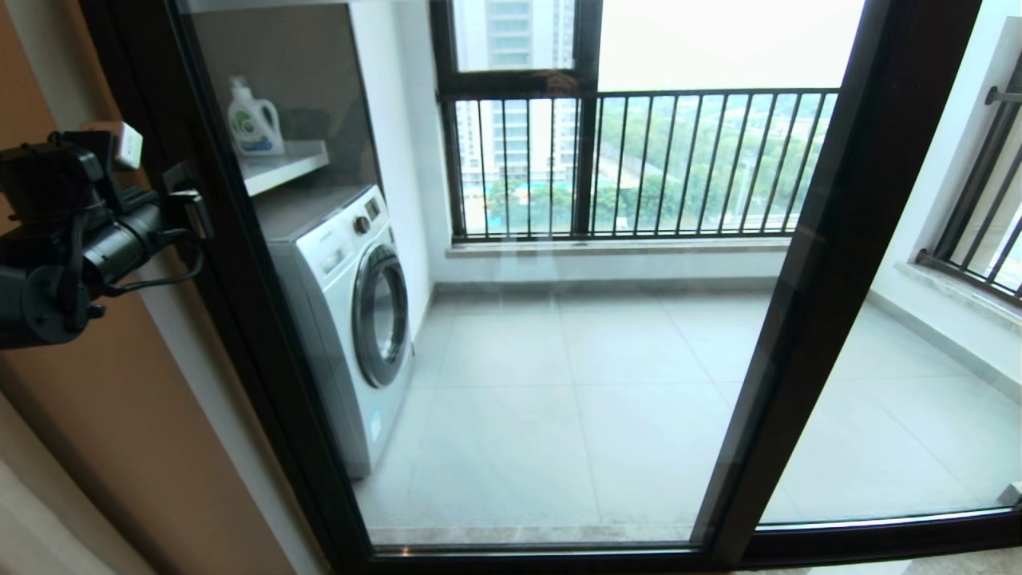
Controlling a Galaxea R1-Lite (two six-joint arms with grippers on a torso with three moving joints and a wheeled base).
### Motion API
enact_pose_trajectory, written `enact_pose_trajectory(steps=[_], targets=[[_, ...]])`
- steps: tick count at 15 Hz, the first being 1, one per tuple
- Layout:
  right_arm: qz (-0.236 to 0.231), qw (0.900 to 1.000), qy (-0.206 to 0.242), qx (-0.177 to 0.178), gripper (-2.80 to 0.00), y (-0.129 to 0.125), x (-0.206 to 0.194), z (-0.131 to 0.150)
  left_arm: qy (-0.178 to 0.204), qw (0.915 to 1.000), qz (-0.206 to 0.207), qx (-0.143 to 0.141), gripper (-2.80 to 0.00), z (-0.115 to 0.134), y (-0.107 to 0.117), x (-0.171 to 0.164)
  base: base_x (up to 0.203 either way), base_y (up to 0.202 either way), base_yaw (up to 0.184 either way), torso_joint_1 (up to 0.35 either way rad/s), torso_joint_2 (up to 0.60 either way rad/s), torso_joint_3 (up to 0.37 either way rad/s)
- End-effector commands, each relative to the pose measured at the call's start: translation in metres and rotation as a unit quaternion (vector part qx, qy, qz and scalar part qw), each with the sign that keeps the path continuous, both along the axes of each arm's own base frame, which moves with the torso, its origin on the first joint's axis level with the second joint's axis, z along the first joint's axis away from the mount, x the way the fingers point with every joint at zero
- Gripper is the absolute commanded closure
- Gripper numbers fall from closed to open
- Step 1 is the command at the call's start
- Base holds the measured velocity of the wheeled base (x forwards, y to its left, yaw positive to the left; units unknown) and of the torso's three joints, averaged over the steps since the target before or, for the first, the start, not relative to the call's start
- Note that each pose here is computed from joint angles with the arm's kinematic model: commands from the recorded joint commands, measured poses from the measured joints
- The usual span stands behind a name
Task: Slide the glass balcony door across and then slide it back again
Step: Close the slid door
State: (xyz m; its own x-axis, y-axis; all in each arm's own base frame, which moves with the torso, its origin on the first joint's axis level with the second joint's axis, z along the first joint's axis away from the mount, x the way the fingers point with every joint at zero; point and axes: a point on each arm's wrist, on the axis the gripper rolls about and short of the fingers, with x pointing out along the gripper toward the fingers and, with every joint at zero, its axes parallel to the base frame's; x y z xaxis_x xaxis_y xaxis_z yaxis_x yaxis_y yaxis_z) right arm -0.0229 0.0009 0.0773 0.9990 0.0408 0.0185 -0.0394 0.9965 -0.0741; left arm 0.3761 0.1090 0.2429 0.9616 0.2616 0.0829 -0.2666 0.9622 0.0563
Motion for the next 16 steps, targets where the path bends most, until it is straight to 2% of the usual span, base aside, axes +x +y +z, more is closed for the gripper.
enact_pose_trajectory(steps=[1, 4, 7, 9, 13, 16], targets=[[0.0, 1.0, 0.005, 0.0, 0.0, 0.0, 0.001, -0.003, -0.008, 1.0, 0.003, 0.004, 0.0, 0.006, 0.009, -0.006, 0.0, 0.0, 0.0, 0.0, 0.0, 0.0], [0.0, 1.0, 0.005, 0.0, 0.0, 0.0, 0.001, -0.003, -0.019, 0.9997, -0.017, 0.006, 0.0, 0.013, -0.006, -0.007, 0.0, 0.0, 0.0, 0.0, 0.0, 0.0], [0.0, 1.0, 0.005, -0.001, 0.0, 0.0, 0.001, -0.003, -0.044, 0.9973, -0.058, 0.011, 0.0, 0.028, -0.04, -0.014, 0.0, 0.0, 0.0, 0.0, 0.0, 0.0], [0.0, 1.0, 0.005, -0.001, 0.0, 0.0, 0.001, -0.003, -0.046, 0.9956, -0.081, 0.009, 0.0, 0.031, -0.057, -0.018, 0.0, 0.0, 0.0, 0.0, 0.0, 0.0], [0.0, 1.0, 0.005, 0.0, 0.0, 0.0, 0.001, -0.003, -0.045, 0.9956, -0.082, 0.002, 0.0, 0.031, -0.058, -0.024, 0.0, 0.0, 0.0, 0.0, 0.0, 0.0], [0.0, 1.0, 0.005, 0.0, 0.0, 0.0, 0.001, -0.003, -0.034, 0.9967, -0.073, -0.005, 0.0, 0.026, -0.031, -0.042, 0.0, 0.0, 0.0, 0.0, 0.0, 0.0]])
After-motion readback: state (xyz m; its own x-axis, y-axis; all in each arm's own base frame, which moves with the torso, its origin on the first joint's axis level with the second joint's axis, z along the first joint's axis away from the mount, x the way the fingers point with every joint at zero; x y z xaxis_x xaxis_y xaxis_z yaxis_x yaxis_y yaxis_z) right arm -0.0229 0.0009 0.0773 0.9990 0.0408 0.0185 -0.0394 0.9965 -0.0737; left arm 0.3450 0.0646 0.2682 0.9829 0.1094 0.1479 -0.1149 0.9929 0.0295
